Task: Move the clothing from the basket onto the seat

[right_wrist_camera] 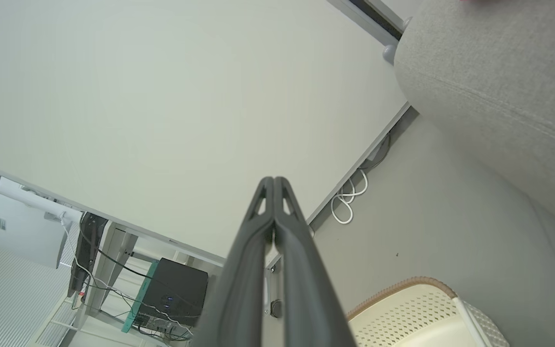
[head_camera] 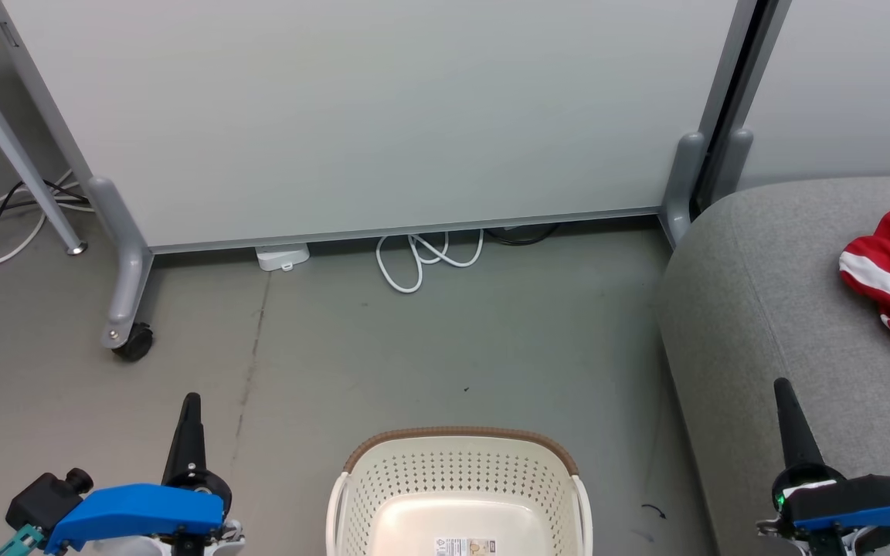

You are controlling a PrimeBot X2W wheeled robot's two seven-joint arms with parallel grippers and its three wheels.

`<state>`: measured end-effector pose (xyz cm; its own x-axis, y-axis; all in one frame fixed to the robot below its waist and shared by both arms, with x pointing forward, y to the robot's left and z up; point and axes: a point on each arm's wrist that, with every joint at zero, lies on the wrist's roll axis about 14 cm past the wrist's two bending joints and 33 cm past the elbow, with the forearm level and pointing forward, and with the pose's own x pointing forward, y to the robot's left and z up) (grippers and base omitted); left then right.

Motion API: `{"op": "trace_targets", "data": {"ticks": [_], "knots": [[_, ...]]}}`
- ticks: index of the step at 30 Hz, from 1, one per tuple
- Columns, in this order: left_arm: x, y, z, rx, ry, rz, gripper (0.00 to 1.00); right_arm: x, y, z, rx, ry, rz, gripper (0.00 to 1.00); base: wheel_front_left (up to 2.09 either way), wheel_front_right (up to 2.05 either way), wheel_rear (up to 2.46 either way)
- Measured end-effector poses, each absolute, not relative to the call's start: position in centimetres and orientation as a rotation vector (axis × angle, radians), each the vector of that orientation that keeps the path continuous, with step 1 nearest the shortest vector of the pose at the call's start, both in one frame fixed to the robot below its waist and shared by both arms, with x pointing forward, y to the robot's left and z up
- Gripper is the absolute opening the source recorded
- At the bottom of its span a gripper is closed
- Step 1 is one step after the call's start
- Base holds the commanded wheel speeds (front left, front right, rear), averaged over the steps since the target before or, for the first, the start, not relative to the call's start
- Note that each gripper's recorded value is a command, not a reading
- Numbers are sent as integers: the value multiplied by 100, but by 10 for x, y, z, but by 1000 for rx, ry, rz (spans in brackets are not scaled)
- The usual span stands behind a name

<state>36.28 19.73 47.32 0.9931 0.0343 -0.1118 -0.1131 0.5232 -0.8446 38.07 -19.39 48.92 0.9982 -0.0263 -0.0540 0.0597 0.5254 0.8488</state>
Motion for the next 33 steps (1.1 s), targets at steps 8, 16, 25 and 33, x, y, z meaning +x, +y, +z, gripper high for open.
{"op": "trace_targets", "data": {"ticks": [8, 16, 25, 33], "knots": [[366, 199, 476, -1112, 78, 87, 0, 382, -194, 491, 1112, 37, -49, 0, 0, 0, 0], [370, 199, 481, -1189, 66, 79, 0, 383, -195, 492, 1192, 36, -47, 0, 0, 0, 0], [373, 200, 484, -1273, 58, 71, 0, 384, -196, 494, 1272, 32, -44, 0, 0, 0, 0], [377, 201, 489, -1341, 46, 62, 0, 385, -196, 496, 1341, 29, -36, 0, 0, 0, 0]]}}
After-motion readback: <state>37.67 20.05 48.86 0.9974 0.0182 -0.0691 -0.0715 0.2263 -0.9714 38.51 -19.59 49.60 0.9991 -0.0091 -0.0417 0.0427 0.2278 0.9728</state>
